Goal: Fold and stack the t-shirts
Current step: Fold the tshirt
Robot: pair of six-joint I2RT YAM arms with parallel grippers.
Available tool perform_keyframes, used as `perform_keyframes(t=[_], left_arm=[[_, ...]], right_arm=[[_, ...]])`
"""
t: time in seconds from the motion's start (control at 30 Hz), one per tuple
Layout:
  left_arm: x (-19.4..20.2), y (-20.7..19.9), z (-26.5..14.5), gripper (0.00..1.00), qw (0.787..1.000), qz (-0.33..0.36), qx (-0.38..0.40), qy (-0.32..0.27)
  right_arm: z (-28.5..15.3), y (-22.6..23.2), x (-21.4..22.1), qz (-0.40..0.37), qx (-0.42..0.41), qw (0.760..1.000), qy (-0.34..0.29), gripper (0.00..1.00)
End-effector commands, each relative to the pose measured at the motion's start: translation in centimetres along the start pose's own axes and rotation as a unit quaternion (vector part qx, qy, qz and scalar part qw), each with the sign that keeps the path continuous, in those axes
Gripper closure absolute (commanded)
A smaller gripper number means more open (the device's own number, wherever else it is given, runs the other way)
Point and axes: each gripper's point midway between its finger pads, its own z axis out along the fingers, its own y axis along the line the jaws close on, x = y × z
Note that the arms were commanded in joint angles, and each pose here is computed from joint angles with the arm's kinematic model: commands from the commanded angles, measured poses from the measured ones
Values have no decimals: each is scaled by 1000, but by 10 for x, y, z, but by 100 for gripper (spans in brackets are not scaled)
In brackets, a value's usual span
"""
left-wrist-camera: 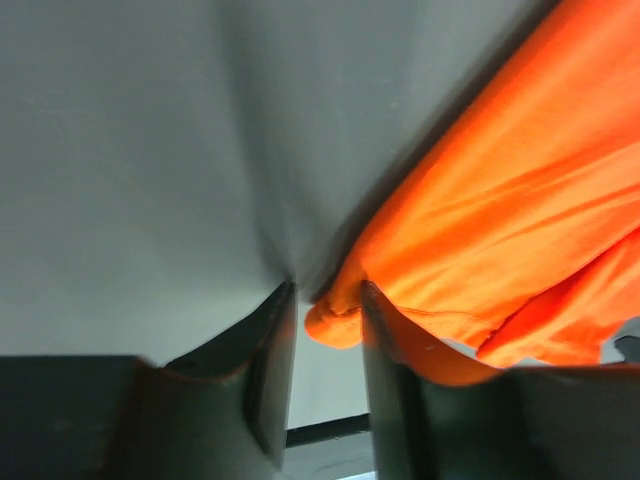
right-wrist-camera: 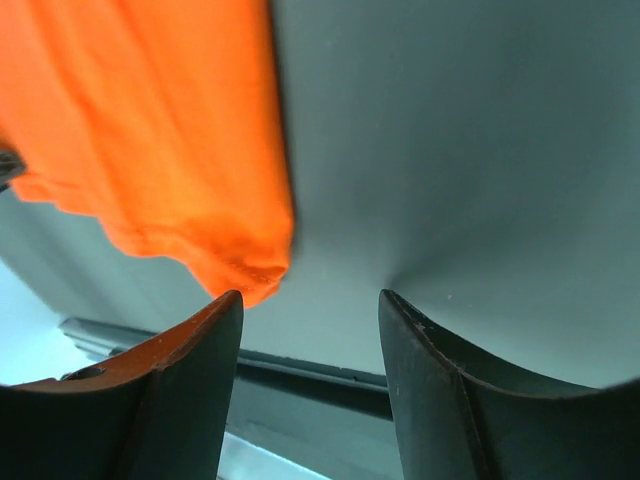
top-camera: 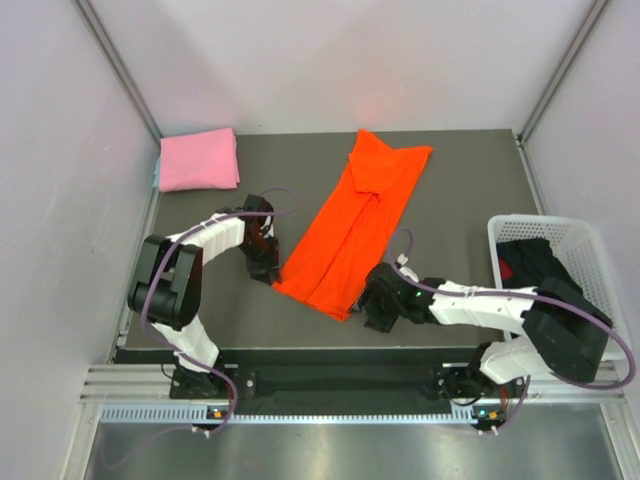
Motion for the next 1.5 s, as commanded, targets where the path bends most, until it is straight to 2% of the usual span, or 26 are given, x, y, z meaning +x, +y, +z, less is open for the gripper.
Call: perform_keyframes(t=[0.0, 0.43, 0.63, 0.73, 0.77, 0.83, 0.87, 0.93, 0.97, 1.0, 1.13, 1.27, 1.33, 1.37, 1.43, 1.47], left_arm=[[-5, 5, -11, 61, 1000, 7, -19, -22], [-9, -4, -19, 59, 999, 15, 3, -33], [-9, -9, -27, 62, 999, 17, 16, -44], [-8, -10, -31, 62, 998, 18, 19, -49], [-7, -10, -32, 62, 998, 18, 20, -49], [-8, -10, -34, 63, 998, 20, 20, -52], [-8, -11, -36, 63, 998, 20, 22, -54], [-8, -17, -40, 65, 997, 30, 40, -56], [-7, -20, -43, 67, 997, 34, 48, -59], [-8, -29, -52, 67, 994, 40, 74, -77], [3, -42, -73, 63, 986, 47, 119, -107], [25, -52, -75, 62, 985, 51, 142, -81], [39, -60, -75, 61, 985, 58, 148, -73], [44, -60, -72, 60, 985, 59, 145, -73], [60, -72, -71, 59, 983, 62, 157, -69], [63, -79, -70, 59, 981, 65, 167, -75]], right_arm=[[3, 29, 4, 52, -12, 998, -23, 43], [13, 25, 12, 85, 0, 996, -38, 44], [16, 31, 16, 72, 1, 997, -31, 50], [18, 27, 19, 56, 12, 998, -25, 59], [20, 23, 20, 52, 19, 998, -24, 66], [21, 20, 21, 48, 24, 998, -23, 73], [22, 19, 22, 46, 25, 998, -22, 80], [23, 19, 22, 42, 21, 999, -24, 88], [22, 20, 21, 38, 16, 999, -24, 97], [22, 20, 20, 33, 12, 999, -28, 100], [12, 14, 11, -29, 18, 998, -46, 100], [-7, -12, 10, -83, 42, 995, -35, 100], [-13, -40, 12, -106, 72, 991, -24, 100], [-21, -43, 12, -109, 65, 992, -21, 100], [-31, -75, 8, -116, 100, 988, -25, 100], [-42, -76, 3, -113, 84, 989, -38, 100]])
